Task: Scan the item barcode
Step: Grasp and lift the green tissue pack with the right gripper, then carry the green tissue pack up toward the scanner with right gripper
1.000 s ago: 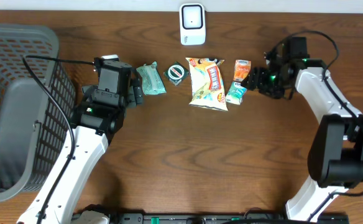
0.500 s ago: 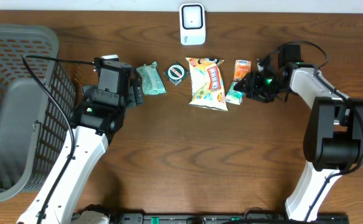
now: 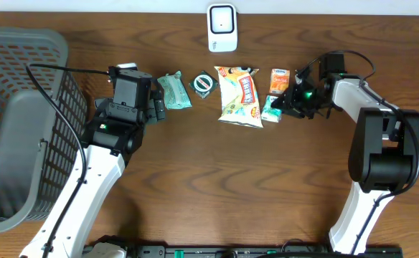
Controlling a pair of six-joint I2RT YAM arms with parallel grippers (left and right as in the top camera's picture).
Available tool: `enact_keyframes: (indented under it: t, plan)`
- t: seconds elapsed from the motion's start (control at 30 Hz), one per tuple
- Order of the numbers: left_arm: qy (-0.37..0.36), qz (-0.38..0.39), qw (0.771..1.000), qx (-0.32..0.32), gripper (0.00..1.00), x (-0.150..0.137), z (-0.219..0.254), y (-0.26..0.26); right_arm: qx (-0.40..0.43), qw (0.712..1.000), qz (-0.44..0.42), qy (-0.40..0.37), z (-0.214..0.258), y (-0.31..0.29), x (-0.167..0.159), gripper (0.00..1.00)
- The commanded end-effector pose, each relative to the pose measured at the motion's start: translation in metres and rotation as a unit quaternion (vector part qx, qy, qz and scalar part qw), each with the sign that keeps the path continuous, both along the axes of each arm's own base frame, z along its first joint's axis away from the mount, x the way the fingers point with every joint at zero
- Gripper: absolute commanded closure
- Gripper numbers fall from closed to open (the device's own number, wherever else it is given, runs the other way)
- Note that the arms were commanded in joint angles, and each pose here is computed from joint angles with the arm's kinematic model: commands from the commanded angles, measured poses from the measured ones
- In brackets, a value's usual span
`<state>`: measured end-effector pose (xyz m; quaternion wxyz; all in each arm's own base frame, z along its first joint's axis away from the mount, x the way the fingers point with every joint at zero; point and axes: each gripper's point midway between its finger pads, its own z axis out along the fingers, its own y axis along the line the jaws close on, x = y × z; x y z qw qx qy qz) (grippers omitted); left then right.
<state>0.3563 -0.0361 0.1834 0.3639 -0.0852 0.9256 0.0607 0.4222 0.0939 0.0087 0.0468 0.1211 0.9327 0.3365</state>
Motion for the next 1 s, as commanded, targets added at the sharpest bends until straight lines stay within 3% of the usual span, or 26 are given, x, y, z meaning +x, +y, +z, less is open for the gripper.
enact_keyframes:
  t: [0.0, 0.2, 0.27, 0.33, 0.6, 0.97]
  plan:
    - [-0.006, 0.002, 1.0, 0.009, 0.02, 0.0, 0.004, 0.004, -0.008, 1.0, -0.006, 0.021, -0.01, -0.007, -0.006, 0.82]
    - [-0.006, 0.002, 1.0, 0.009, 0.02, 0.0, 0.004, 0.004, 0.078, 0.997, -0.007, 0.015, 0.014, -0.006, -0.008, 0.84]
    - [-0.006, 0.002, 1.0, 0.009, 0.02, 0.0, 0.004, 0.004, 0.12, 0.993, 0.007, -0.014, 0.029, -0.006, -0.005, 0.97]
    - [-0.006, 0.002, 1.0, 0.009, 0.02, 0.0, 0.004, 0.004, 0.164, 0.985, 0.025, -0.045, 0.045, -0.004, -0.004, 0.99]
    - [-0.006, 0.002, 1.0, 0.009, 0.02, 0.0, 0.004, 0.004, 0.389, 0.897, 0.104, -0.184, 0.131, 0.021, -0.012, 0.99]
    - [-0.006, 0.002, 1.0, 0.009, 0.02, 0.0, 0.004, 0.004, 0.391, 0.884, 0.164, -0.196, 0.138, 0.062, -0.022, 0.99]
